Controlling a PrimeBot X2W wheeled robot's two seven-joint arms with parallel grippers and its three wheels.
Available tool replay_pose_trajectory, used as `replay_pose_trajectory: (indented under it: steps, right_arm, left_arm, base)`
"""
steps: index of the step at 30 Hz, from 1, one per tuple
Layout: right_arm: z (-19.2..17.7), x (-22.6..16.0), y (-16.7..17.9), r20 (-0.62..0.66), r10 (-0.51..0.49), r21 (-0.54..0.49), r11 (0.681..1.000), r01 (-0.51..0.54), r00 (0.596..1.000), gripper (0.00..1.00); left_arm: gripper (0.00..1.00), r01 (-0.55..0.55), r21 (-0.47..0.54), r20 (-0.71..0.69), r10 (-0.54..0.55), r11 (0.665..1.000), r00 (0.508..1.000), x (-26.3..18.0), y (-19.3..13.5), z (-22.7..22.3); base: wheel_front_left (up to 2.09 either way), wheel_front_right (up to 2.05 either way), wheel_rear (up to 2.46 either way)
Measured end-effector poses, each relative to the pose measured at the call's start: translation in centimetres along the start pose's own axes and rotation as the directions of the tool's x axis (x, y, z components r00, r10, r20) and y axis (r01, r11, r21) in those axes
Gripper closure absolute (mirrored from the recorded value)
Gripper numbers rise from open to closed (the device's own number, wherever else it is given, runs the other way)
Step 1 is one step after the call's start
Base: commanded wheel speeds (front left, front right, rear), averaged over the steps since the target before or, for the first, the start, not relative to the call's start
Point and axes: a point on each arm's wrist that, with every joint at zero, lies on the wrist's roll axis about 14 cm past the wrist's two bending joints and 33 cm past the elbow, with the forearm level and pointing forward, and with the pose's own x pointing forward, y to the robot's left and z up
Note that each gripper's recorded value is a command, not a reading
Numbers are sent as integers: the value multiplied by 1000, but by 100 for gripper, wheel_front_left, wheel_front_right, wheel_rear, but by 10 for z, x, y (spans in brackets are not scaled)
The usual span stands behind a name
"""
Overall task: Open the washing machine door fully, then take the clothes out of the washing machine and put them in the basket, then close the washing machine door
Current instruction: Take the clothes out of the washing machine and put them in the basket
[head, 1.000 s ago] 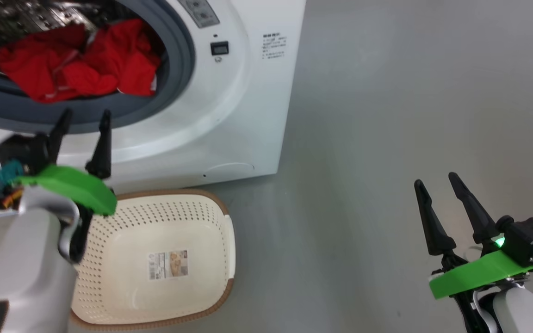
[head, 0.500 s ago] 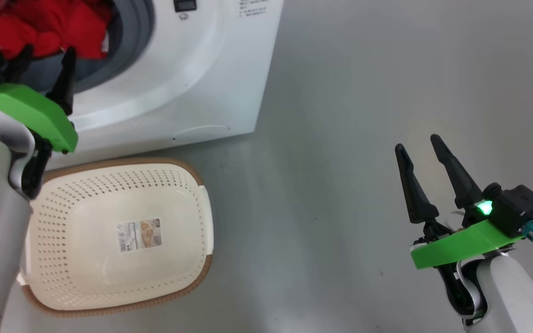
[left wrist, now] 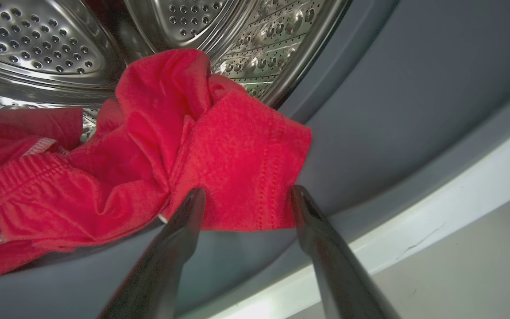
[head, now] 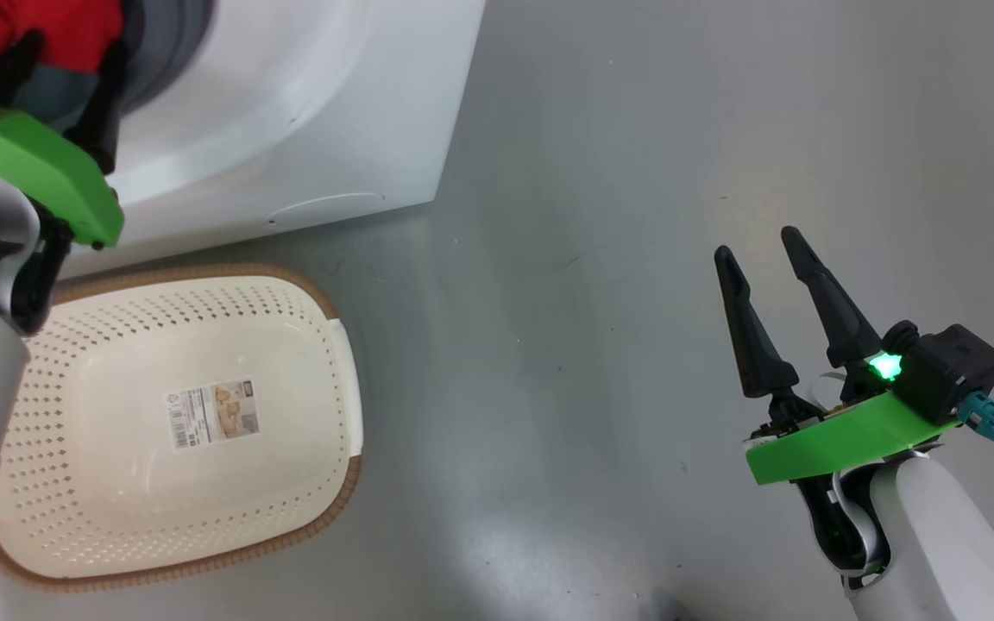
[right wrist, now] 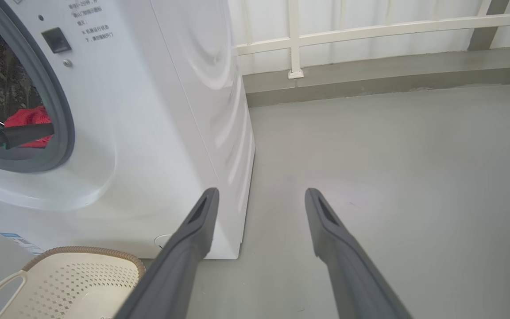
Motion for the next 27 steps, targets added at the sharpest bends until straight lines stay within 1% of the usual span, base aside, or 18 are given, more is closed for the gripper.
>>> replay_pose_trajectory:
  steps: [9, 10, 11, 12, 13, 18, 24, 27]
  right_arm:
    - [1, -2, -5, 1, -14, -6, 1000, 14, 1000, 0]
    - [1, -2, -5, 1, -15, -7, 1000, 15, 1000, 0]
    - [1, -2, -5, 1, -17, -7, 1000, 17, 1000, 0]
    - [2, -2, -6, 1, -18, -7, 1000, 18, 1000, 0]
    - [2, -3, -6, 2, -19, -8, 1000, 19, 1000, 0]
    - [3, -3, -6, 5, -19, -7, 1000, 19, 1000, 0]
    - [4, -1, -3, 11, -12, -3, 1000, 12, 1000, 0]
    - [7, 0, 0, 20, -2, 0, 1000, 2, 1000, 0]
  left_arm:
    - [0, 2, 37, -13, -1, 999, 1000, 10, 3, -3]
    - [15, -1, 35, -15, 2, 999, 1000, 11, 4, -3]
    - [53, -2, 33, -14, 3, 999, 1000, 11, 4, -3]
    - [75, -3, 34, -16, 4, 999, 1000, 12, 4, -3]
    - [100, -3, 36, -21, 4, 999, 1000, 12, 4, -4]
    - [100, -22, 44, -31, 24, 999, 999, 10, 10, -7]
    - [100, -46, 35, 15, 45, 998, 999, 7, 16, 4]
    - [100, -75, 5, 46, 74, 997, 996, 1, 23, 15]
  base:
    - [0, 0, 0]
    - [0, 0, 0]
    - [0, 0, 0]
    - [0, 0, 0]
    - [0, 0, 0]
    - [0, 0, 0]
    - [0, 0, 0]
    - [0, 0, 0]
